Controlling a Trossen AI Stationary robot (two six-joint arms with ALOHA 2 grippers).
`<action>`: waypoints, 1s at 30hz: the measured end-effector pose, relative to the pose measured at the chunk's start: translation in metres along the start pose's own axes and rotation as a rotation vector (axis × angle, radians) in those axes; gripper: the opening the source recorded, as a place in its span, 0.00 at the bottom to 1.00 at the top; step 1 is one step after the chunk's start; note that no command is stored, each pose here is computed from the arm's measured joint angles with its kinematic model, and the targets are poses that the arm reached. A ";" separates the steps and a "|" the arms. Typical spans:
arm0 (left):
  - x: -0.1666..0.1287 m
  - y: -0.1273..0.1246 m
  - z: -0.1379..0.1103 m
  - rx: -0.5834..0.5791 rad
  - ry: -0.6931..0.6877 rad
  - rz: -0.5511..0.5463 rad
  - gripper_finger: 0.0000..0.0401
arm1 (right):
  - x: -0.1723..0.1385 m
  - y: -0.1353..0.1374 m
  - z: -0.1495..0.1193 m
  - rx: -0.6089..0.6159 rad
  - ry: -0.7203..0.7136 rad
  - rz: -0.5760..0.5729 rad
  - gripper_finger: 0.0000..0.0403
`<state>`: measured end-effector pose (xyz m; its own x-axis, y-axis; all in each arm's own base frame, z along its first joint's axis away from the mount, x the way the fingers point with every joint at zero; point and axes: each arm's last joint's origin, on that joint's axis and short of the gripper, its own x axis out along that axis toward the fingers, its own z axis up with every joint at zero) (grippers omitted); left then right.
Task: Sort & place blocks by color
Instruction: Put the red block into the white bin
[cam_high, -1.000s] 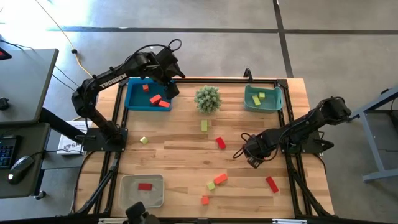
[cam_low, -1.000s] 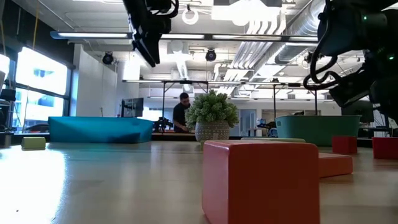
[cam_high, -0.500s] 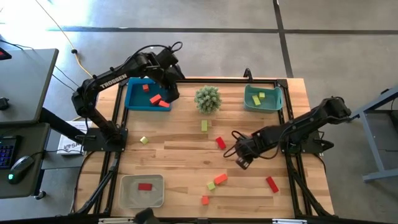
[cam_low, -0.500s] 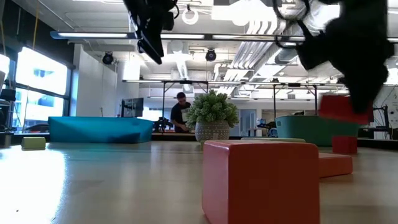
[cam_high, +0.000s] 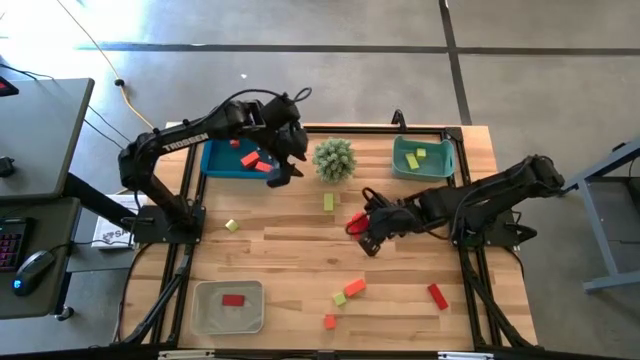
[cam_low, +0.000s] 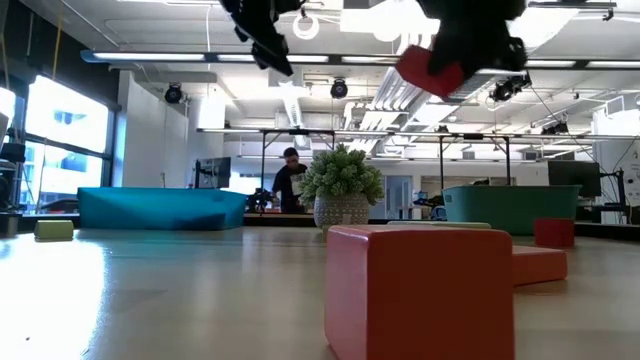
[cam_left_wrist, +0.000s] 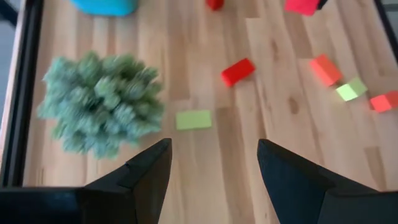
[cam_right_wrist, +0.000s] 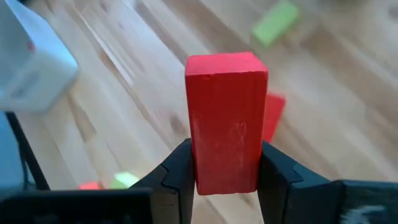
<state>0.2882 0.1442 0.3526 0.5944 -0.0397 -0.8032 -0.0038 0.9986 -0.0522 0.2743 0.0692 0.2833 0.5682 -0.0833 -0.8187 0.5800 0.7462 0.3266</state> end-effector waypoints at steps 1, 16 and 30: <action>0.001 -0.004 0.002 0.012 -0.003 -0.006 0.57 | -0.001 0.001 0.004 -0.010 -0.019 0.012 0.25; 0.016 -0.059 0.031 -0.062 -0.118 -0.094 0.57 | -0.011 0.005 0.043 -0.298 -0.173 0.120 0.25; 0.018 -0.083 0.049 -0.179 -0.239 -0.140 0.57 | -0.020 0.009 0.062 -0.475 -0.245 0.227 0.25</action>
<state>0.3383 0.0623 0.3713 0.7710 -0.1456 -0.6200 -0.0375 0.9614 -0.2725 0.3045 0.0365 0.3317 0.7992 0.0046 -0.6010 0.1349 0.9731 0.1868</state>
